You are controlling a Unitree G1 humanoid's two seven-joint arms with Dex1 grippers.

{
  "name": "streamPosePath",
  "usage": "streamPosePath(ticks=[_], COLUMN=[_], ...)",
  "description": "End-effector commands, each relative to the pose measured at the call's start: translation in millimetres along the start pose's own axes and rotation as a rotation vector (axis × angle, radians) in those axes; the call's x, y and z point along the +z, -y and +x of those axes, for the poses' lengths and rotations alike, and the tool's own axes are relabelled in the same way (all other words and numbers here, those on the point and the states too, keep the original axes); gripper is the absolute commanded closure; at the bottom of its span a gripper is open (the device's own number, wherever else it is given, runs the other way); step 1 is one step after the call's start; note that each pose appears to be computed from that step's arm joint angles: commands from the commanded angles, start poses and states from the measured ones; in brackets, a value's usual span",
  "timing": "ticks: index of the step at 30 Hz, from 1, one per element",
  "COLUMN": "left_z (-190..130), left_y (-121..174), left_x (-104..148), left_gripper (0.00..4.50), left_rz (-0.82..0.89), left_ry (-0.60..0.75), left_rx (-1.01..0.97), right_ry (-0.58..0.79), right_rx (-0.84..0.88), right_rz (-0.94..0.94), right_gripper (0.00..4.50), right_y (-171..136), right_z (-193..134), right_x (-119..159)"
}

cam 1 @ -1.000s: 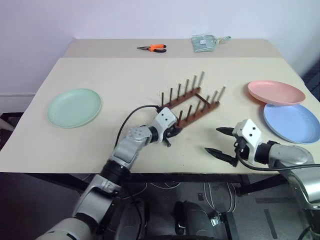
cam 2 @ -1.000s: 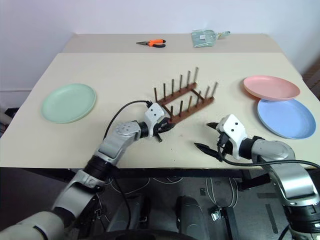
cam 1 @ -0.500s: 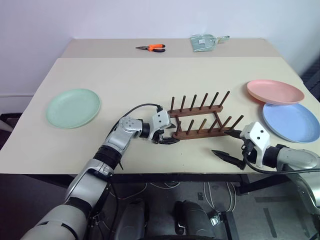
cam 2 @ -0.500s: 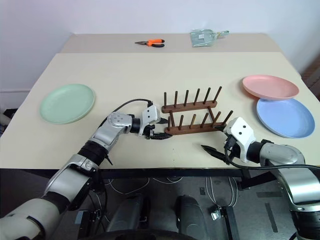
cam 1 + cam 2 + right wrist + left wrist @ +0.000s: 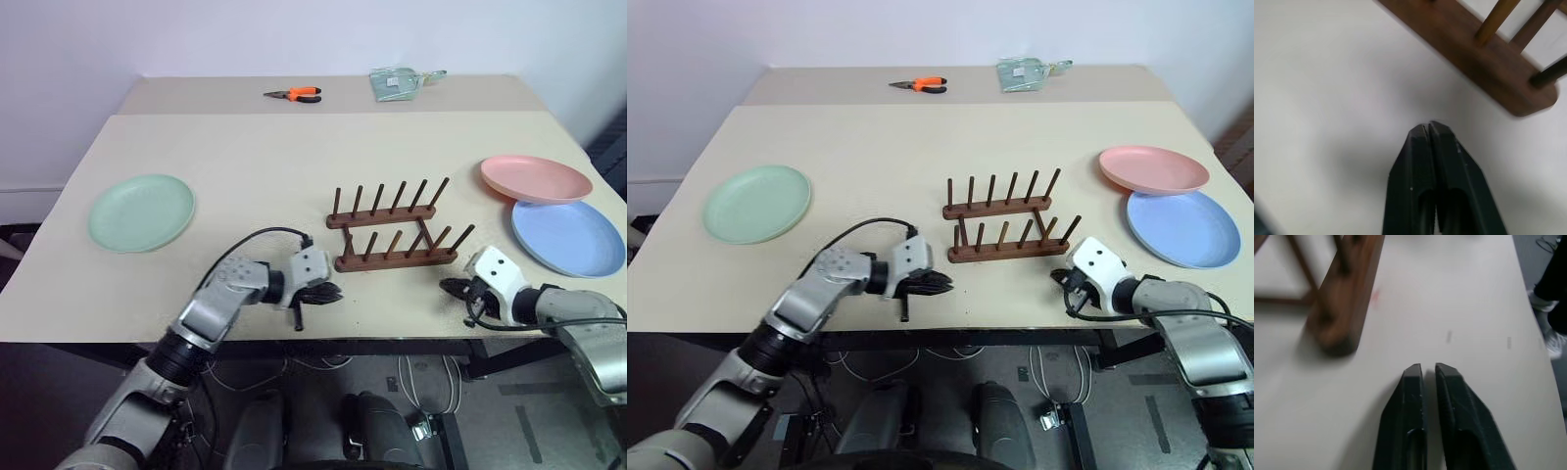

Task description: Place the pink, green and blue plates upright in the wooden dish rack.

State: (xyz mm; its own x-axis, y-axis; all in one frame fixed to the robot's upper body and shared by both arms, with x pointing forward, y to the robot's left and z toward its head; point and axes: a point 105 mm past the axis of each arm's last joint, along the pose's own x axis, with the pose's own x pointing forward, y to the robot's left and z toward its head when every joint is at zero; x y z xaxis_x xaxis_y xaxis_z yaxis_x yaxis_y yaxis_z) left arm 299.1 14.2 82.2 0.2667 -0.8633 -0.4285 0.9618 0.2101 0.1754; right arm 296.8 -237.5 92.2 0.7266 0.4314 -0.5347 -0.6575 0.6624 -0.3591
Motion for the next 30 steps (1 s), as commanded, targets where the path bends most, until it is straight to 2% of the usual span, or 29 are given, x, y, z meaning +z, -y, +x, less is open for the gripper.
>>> streamPosePath(ticks=[1, 5, 8, 14, 18, 19, 21, 25, 27, 30], left_z=[7.6, 9.1, 8.1, 9.5, 9.2, 8.8, 8.4, 5.6, 3.6, -4.0], left_y=[-22.7, -50.4, -68.5, -89.7, -93.1, -92.5, -86.1, -66.8, -61.5, -49.4], left_x=[-5.9, -15.7, -14.2, -16.0, -15.3, -15.1, -13.3, 0.5, 4.8, 13.2], left_gripper=[4.2, 4.2, 4.2, 4.2, 4.2, 4.24, 4.24, 4.24, 4.24, 4.24], left_rz=[0.042, 0.059, 0.039, 0.024, 0.017, 0.015, 0.037, 0.031, 0.029, 0.019], left_ry=[-0.085, -0.144, -0.134, -0.141, -0.134, -0.131, -0.117, -0.023, 0.006, 0.071], left_rx=[0.171, 0.359, 0.457, 0.542, 0.551, 0.549, 0.519, 0.441, 0.424, 0.384], right_ry=[-0.015, 0.002, 0.008, 0.027, 0.06, 0.062, 0.06, 0.011, -0.006, -0.049], right_rx=[-0.059, -0.15, -0.211, -0.281, -0.217, -0.222, -0.284, -0.502, -0.533, -0.577], right_rz=[-0.043, -0.075, -0.087, -0.098, -0.091, -0.106, -0.197, -0.327, -0.351, -0.376], right_gripper=[4.5, 4.5, 4.5, 4.5, 4.5, 3.97, 3.25, 1.33, 0.45, 0.45], right_y=[8.6, 26.4, 41.2, 64.0, 64.0, 66.5, 81.5, 134.8, 146.5, 170.8], right_z=[13.4, 30.4, 42.1, 57.1, 52.4, 48.9, 35.5, 3.3, -2.4, -12.8], right_x=[0.7, 8.2, 13.0, 21.0, 27.0, 28.5, 36.5, 51.9, 53.9, 52.1])
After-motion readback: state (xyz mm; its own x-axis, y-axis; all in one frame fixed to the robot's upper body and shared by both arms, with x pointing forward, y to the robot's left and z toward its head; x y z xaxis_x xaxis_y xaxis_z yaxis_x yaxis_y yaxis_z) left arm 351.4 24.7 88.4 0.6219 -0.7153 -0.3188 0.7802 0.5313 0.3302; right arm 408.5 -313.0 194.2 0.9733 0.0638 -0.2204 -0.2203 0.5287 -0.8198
